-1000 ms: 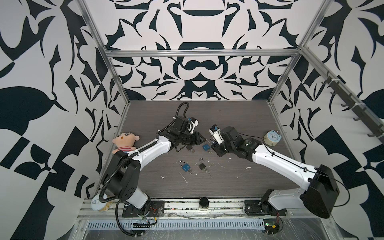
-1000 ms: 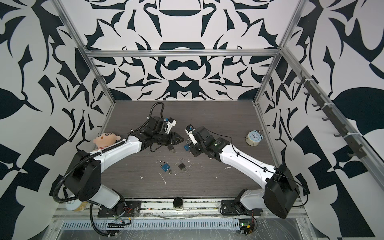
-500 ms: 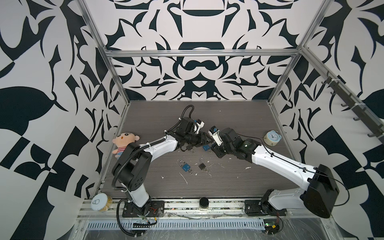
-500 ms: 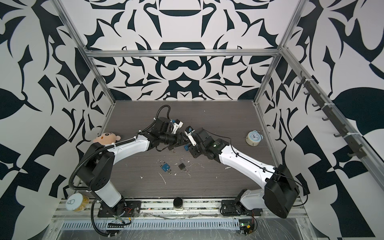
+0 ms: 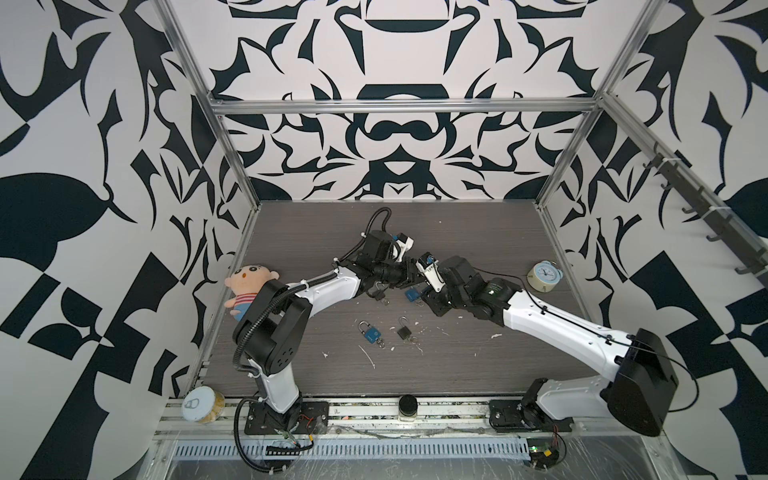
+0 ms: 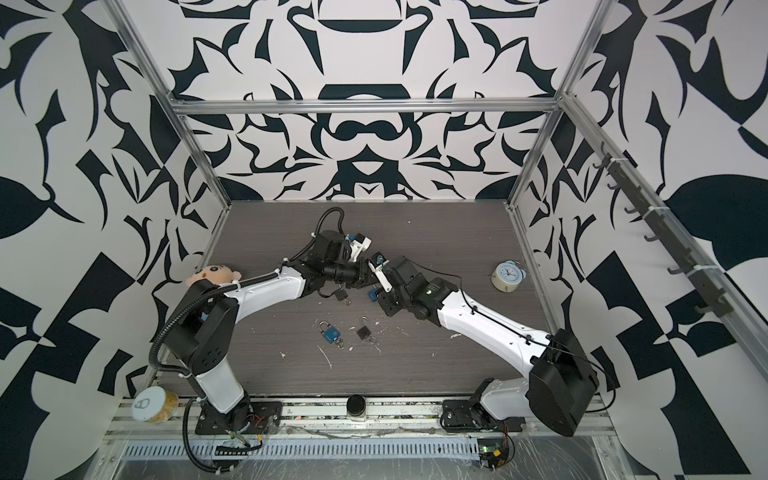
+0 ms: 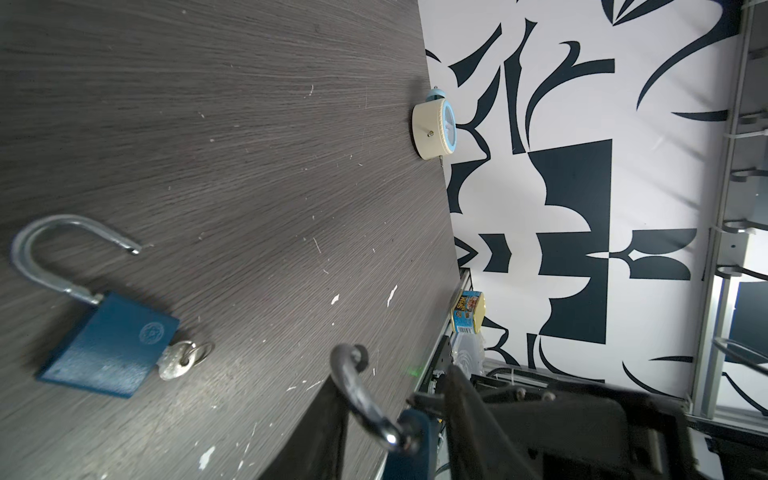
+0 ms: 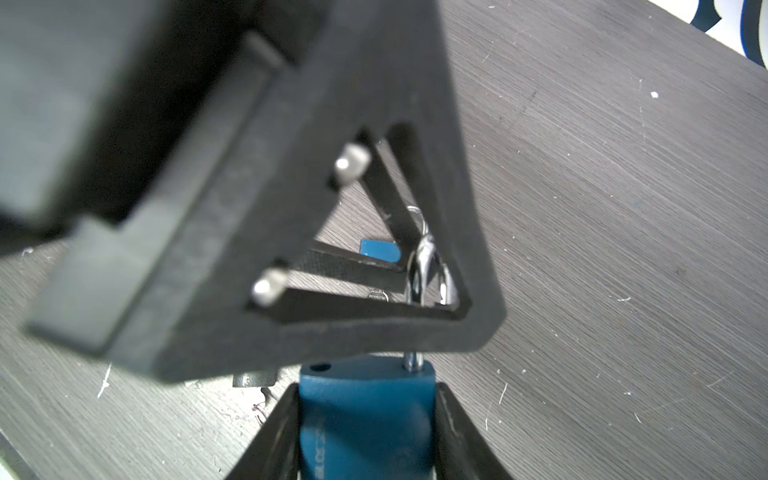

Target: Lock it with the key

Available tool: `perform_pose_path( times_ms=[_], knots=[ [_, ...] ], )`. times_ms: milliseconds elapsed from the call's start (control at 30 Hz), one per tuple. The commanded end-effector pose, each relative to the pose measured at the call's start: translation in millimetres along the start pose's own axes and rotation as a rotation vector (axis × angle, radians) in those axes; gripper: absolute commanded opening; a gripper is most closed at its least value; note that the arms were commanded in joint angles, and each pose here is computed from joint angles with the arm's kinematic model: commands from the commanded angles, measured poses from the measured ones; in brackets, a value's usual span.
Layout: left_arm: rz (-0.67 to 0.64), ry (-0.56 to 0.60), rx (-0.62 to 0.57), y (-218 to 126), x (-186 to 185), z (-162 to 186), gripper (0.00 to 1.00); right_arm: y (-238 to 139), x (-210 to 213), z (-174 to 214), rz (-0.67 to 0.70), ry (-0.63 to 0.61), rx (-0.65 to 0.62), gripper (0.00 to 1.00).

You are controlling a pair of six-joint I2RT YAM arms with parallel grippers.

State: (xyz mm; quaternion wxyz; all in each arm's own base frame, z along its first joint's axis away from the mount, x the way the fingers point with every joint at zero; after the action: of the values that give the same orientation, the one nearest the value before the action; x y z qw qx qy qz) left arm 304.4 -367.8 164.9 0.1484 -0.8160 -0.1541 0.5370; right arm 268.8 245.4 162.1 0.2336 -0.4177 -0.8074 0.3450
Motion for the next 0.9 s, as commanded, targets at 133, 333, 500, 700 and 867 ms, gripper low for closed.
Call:
perform_pose_path(
  times_ms=[133, 333, 500, 700, 867],
  knots=[
    [0.036, 0.007, 0.014, 10.2, -7.9, -4.1, 0.38, -9.4, 8.9, -22.5, -0.034, 0.012, -0.088, 0.00],
    [0.039, 0.002, 0.026, 12.7, -5.8, -1.4, 0.27, -9.8, 9.3, -24.2, -0.034, 0.012, -0.093, 0.00],
    [0.044, -0.013, 0.047, 16.4, -1.3, 2.7, 0.09, -11.0, 10.2, -25.9, -0.036, 0.017, -0.101, 0.00],
    [0.060, -0.034, 0.060, 19.9, 1.0, 5.7, 0.00, -12.4, 10.6, -26.7, -0.040, 0.028, -0.108, 0.00],
    [0.083, -0.041, 0.034, 18.3, -3.0, 3.1, 0.00, -12.6, 11.3, -25.5, -0.048, 0.036, -0.112, 0.00]
  ],
)
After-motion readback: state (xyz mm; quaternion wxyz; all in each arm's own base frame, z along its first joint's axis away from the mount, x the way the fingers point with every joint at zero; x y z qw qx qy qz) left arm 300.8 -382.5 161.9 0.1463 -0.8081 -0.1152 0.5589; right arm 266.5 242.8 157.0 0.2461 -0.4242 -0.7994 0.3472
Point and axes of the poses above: each gripper's point midway between its finger pads, its own y axis out along the fingers, its own x axis along the line the jaws close on, z = x × y, the point moved 1 cm from there along -y, back along the fingers, and after that the axes turned 7 degrees about y, right-handed, at the moved point
